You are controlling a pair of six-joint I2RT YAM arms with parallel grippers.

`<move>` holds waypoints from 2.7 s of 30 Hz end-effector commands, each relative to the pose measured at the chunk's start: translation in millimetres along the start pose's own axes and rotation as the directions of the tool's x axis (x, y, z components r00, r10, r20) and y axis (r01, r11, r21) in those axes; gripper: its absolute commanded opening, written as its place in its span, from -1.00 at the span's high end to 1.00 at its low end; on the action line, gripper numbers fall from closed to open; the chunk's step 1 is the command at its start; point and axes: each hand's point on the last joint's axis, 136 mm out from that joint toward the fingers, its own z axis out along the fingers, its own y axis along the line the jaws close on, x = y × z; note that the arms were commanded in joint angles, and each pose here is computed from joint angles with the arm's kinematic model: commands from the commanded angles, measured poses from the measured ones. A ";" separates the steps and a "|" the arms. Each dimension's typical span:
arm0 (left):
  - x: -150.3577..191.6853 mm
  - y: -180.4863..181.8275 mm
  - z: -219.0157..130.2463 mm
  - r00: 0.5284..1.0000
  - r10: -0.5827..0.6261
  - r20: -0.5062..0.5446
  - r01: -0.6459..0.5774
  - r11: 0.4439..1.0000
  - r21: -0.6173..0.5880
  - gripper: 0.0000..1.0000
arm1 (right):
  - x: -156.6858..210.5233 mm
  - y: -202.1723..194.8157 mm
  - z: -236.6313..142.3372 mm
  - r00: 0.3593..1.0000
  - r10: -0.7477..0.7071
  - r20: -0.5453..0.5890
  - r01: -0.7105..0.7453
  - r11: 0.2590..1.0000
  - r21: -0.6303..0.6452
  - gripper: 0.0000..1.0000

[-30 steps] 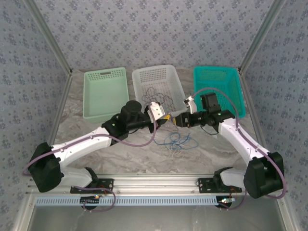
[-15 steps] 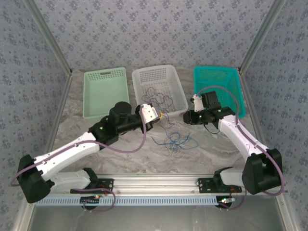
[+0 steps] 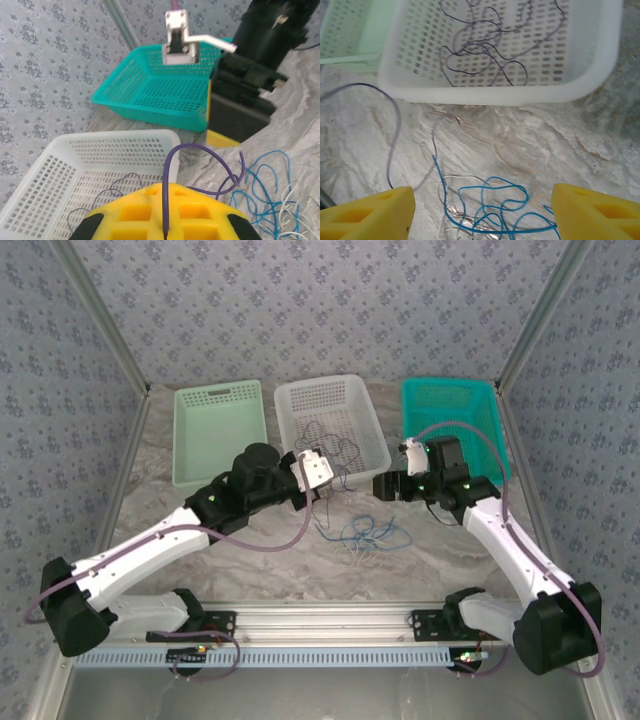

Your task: Untangle the cables

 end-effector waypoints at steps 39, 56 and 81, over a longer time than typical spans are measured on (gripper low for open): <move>-37.4 236.1 75.1 0.988 -0.150 0.042 0.156 0.935 -0.320 0.97 | 48.4 -26.0 -4.8 0.994 0.102 -0.042 -0.097 0.989 0.113 -0.46; 143.0 251.1 180.8 0.753 -0.540 -0.376 0.394 0.828 -0.400 -0.89 | 63.2 -33.7 -6.7 0.989 0.137 -0.053 -0.127 0.978 0.164 -0.44; 66.2 78.3 77.1 0.842 -0.481 -0.245 0.501 0.865 0.024 -0.94 | 11.1 -35.2 10.2 0.999 0.047 -0.010 -0.045 0.984 0.170 -0.32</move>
